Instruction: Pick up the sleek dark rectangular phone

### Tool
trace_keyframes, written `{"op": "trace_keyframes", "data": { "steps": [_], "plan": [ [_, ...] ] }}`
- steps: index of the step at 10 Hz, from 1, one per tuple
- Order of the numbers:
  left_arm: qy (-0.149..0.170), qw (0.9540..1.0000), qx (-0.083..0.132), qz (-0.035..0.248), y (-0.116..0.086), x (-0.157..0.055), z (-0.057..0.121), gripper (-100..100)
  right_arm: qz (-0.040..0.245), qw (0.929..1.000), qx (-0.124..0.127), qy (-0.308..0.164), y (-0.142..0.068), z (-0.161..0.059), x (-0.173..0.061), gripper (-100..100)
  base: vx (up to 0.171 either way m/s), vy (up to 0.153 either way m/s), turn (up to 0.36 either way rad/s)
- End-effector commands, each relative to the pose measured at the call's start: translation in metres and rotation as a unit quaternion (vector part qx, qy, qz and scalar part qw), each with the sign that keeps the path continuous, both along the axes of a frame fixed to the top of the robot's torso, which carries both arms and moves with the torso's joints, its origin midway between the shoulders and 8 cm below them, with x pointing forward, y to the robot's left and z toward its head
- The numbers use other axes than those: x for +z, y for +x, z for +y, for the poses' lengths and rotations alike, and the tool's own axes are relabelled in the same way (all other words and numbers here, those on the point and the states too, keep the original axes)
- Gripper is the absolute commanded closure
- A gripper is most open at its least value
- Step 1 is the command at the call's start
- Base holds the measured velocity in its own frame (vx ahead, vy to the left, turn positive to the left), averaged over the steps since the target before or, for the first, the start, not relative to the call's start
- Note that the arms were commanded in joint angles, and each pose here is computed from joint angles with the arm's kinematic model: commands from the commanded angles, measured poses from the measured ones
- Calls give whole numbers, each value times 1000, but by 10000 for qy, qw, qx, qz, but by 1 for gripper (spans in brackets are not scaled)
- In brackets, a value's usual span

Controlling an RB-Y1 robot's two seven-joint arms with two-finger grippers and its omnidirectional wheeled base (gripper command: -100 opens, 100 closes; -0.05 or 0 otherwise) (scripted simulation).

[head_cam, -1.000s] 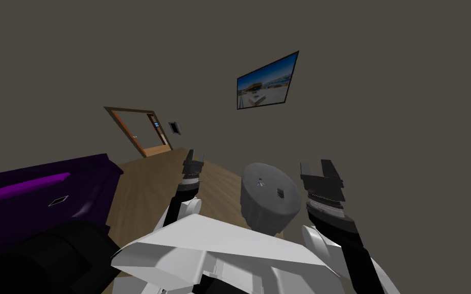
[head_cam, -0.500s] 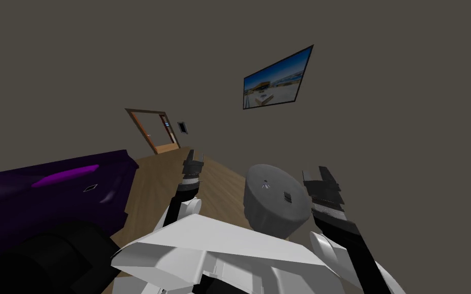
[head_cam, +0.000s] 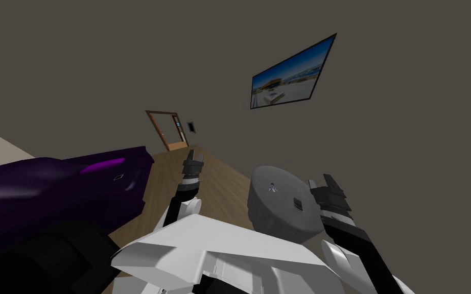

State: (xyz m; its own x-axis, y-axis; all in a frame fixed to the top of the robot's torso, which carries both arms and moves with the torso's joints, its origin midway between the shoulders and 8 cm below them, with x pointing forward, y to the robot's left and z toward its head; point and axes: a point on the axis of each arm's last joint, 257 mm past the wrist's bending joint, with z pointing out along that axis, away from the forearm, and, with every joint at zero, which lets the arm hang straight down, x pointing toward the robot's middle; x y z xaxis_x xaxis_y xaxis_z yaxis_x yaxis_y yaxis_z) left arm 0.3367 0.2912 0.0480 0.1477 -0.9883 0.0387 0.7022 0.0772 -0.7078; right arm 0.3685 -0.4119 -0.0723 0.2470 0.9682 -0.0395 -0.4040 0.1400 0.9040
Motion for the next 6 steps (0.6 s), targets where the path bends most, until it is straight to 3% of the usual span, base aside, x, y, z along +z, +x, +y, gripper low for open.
{"op": "trace_keyframes", "data": {
  "steps": [1,2,3,5,6],
  "plan": [
    [0,10000,0,0,0,0,0,0,349,9990,-186,206,0,-33,-23,-100,10,43,144],
    [0,10000,-1,0,0,0,0,0,435,9985,-221,238,0,-36,-32,-100,11,30,103],
    [0,10000,0,0,0,0,0,0,690,9959,-403,426,-5,-65,-52,-100,5,48,252],
    [0,10000,0,0,0,0,0,0,763,9951,-427,455,-5,-67,-57,-100,7,24,37],
    [0,10000,0,0,0,0,0,0,1040,9901,-644,682,-12,-97,-79,-100,5,29,251]
  ]
}}
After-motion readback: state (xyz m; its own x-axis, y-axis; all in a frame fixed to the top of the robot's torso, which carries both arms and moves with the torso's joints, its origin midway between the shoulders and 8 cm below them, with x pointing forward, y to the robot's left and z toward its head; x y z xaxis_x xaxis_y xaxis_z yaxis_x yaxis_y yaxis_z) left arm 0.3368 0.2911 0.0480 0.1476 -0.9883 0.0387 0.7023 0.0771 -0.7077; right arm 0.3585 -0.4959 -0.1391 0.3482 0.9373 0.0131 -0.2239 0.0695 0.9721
